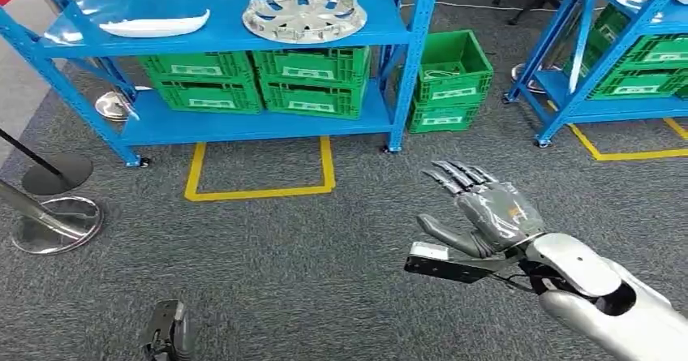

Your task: Take the parts from the cabinet and place them on the table.

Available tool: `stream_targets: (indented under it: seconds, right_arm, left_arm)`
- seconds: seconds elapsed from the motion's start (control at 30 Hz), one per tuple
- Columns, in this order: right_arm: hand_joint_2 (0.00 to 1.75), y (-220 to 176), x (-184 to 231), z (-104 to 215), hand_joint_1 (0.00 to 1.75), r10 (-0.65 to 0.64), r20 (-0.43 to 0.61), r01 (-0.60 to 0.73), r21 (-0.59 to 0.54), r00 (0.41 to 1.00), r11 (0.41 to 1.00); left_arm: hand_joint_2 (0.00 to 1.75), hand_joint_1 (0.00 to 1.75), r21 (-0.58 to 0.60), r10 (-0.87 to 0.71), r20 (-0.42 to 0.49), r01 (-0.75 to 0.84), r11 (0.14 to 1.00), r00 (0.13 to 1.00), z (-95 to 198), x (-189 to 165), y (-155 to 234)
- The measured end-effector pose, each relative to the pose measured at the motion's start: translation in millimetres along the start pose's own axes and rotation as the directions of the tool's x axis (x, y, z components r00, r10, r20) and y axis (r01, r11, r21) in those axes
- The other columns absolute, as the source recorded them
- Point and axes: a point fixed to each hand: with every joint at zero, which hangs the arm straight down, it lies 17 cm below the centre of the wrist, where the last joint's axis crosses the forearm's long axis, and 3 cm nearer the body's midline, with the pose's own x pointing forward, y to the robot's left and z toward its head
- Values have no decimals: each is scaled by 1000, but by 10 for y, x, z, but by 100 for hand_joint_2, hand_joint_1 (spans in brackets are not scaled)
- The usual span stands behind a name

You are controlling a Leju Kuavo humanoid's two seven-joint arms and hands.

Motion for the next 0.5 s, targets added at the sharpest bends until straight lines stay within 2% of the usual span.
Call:
stream_targets:
  seconds: [0.5]
  right_arm:
    - [0, 139, 26, 87, 0, -30, -7, 30, 29, 1000, 999]
  left_arm:
    - [0, 0, 19, 13, -6, -13, 1000, 1000, 5, -28, 36]
